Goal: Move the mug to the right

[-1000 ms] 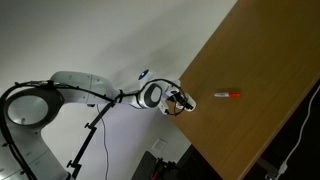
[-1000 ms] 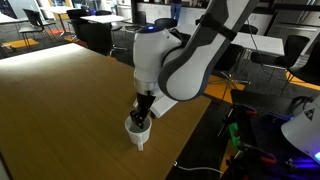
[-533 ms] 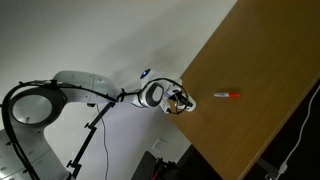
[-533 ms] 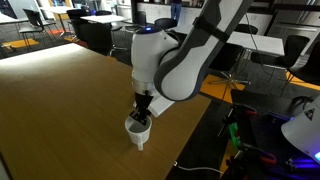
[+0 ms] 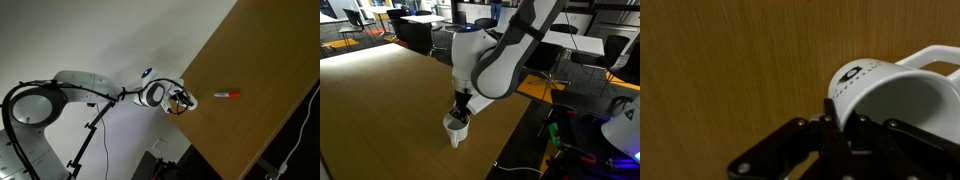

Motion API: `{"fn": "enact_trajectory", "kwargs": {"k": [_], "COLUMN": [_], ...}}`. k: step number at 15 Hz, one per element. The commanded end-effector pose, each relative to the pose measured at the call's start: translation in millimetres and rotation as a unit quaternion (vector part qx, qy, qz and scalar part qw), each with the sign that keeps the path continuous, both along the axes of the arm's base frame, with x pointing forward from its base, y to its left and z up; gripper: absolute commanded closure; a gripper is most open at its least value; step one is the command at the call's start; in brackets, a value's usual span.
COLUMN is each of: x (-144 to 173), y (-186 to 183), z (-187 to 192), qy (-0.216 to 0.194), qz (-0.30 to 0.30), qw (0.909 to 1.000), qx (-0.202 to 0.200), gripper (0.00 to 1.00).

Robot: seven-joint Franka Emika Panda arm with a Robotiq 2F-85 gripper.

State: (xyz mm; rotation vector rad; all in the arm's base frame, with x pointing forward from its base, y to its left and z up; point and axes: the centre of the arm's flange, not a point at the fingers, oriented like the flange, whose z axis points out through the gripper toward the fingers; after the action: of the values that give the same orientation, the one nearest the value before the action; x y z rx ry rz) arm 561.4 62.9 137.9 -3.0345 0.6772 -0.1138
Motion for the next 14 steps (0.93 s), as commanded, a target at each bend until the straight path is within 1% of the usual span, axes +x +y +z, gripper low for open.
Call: {"fn": "enact_trajectory", "kwargs": {"k": [1, 6, 14], "x": [1.4, -5.8, -26.4], "y": [-18.9, -44.4, -101.0], "z": [-3.7, -4.5, -1.7], "qy": [0.018, 0.02, 0.029], "qz": [-0.02, -0.053, -0.107], "qw": [0.9996, 0.9984, 0.9938], "qx": [0.0, -0.001, 0.007], "gripper": [0.97, 0.97, 0.97]}}
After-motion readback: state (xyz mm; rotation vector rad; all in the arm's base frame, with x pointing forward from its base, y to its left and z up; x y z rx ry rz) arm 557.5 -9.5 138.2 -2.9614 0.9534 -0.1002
